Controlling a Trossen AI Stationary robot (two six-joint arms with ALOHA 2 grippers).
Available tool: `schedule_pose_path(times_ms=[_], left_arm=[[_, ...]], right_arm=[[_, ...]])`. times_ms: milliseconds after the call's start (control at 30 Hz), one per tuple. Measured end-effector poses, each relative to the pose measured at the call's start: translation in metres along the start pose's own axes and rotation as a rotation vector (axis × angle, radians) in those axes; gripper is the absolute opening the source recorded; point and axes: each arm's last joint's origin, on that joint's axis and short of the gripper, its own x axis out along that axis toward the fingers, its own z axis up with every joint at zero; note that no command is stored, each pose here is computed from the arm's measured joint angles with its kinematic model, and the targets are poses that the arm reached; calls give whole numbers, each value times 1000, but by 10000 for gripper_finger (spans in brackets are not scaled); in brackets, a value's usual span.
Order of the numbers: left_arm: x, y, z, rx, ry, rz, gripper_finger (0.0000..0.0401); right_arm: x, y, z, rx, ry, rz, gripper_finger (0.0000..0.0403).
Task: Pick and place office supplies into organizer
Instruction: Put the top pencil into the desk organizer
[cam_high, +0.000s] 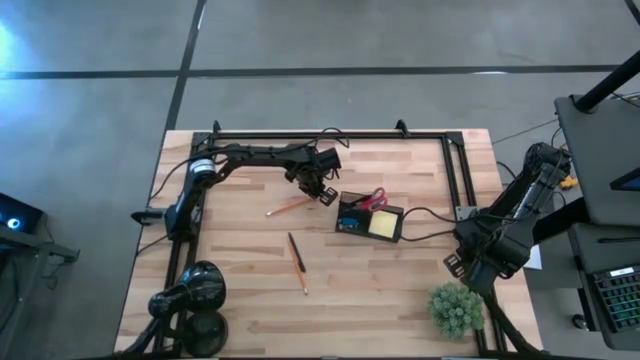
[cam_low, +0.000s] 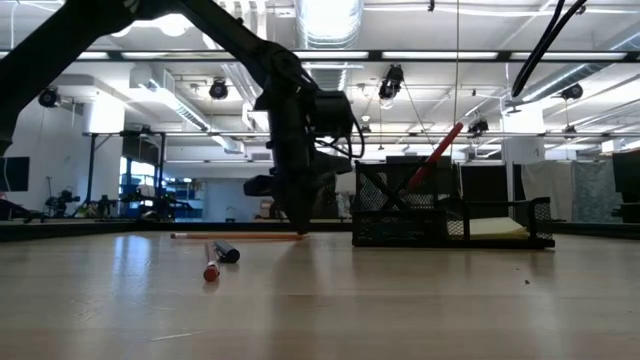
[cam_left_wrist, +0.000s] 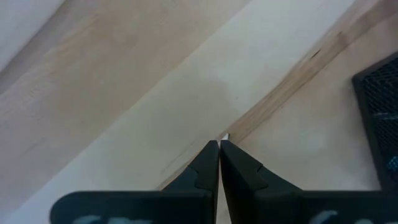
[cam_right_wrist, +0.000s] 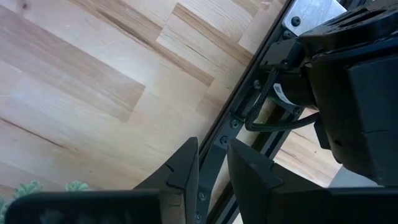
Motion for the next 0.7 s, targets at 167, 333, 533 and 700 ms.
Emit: schedule_pose_path(times_ms=[167,333,533,700], left_arm=[[6,1,-4,-22,-4,-8,0],[10,0,-9,-14,5,-4,0],[12,-1,-8,-14,-5,-12,0],[13,-1,-9,-11,-4,-12,0]], right_arm=[[0,0,0,2,0,0,77],[0,0,0,29,-9,6,77],[-23,4,6,62,-132,170,77],[-53,3,14,133,-213,352,77]])
